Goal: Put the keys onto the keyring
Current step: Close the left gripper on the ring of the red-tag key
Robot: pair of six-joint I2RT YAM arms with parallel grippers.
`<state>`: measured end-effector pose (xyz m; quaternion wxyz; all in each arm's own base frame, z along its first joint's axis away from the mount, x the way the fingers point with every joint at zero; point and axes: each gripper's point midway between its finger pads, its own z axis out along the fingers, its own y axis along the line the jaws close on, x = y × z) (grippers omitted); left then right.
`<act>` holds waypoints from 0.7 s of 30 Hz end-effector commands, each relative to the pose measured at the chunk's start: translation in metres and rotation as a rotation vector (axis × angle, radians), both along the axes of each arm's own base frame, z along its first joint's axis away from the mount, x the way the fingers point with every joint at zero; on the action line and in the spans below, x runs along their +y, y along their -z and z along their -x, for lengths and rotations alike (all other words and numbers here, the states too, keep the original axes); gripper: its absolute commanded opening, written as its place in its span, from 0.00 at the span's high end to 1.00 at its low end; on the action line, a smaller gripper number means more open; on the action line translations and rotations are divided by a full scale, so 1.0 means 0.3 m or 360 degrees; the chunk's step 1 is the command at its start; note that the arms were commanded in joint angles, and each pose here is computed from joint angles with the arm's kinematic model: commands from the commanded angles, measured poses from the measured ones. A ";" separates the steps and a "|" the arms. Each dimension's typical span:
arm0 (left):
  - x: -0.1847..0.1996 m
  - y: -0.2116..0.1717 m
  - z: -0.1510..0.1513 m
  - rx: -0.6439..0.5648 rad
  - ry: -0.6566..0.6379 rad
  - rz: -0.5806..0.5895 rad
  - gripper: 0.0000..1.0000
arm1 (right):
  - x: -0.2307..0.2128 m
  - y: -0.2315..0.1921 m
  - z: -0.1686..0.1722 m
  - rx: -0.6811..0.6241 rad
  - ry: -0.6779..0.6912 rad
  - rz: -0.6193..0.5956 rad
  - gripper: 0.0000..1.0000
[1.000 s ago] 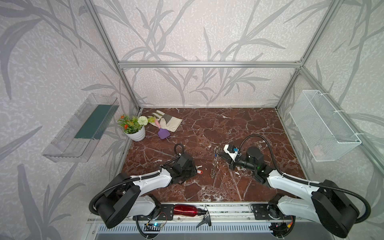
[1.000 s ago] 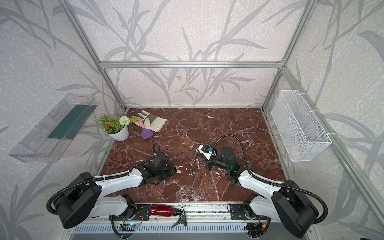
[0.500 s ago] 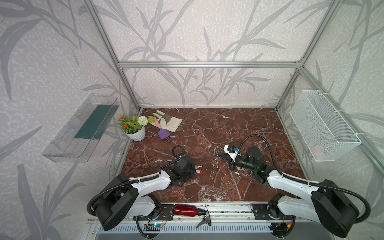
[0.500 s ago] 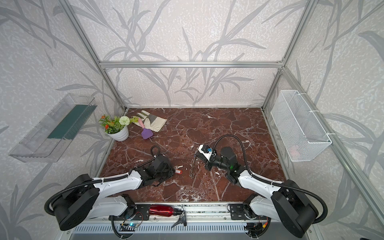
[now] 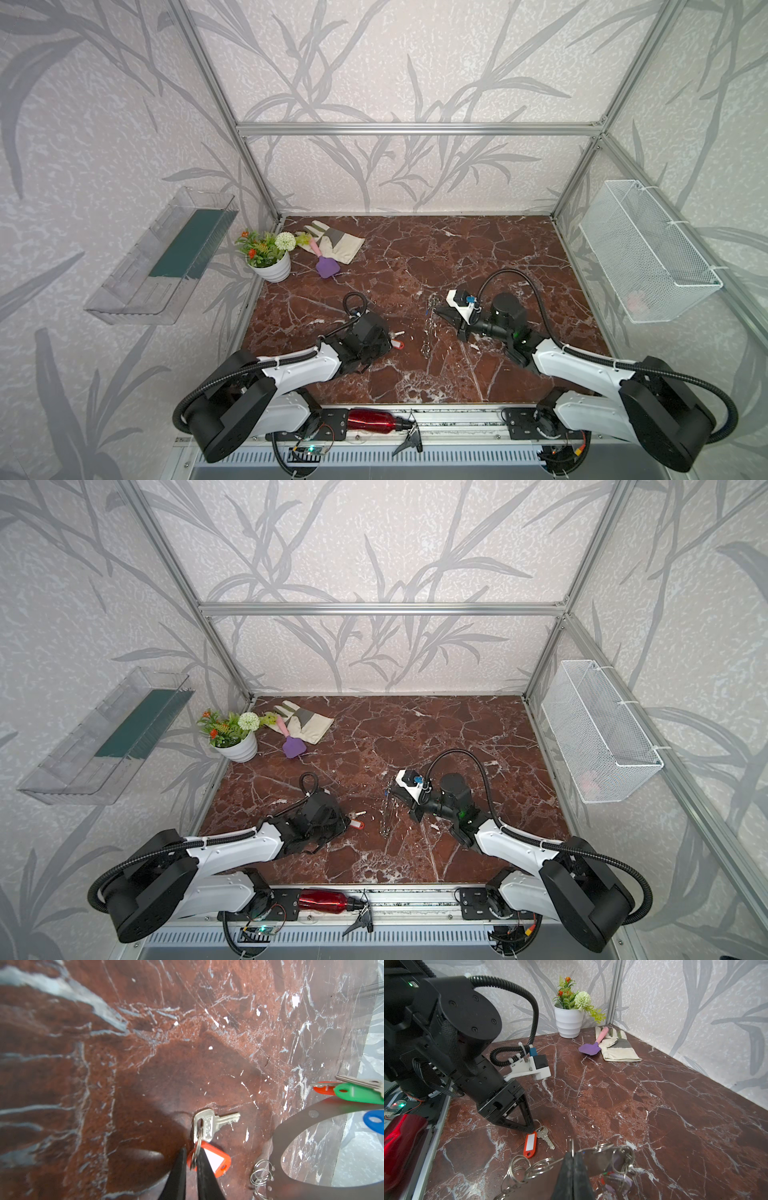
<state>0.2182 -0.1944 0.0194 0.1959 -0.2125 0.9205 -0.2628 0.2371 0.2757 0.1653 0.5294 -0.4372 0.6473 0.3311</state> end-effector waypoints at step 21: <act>0.034 -0.002 -0.019 -0.0066 -0.0053 -0.0072 0.87 | 0.044 -0.046 0.001 0.0002 -0.0089 -0.0063 1.00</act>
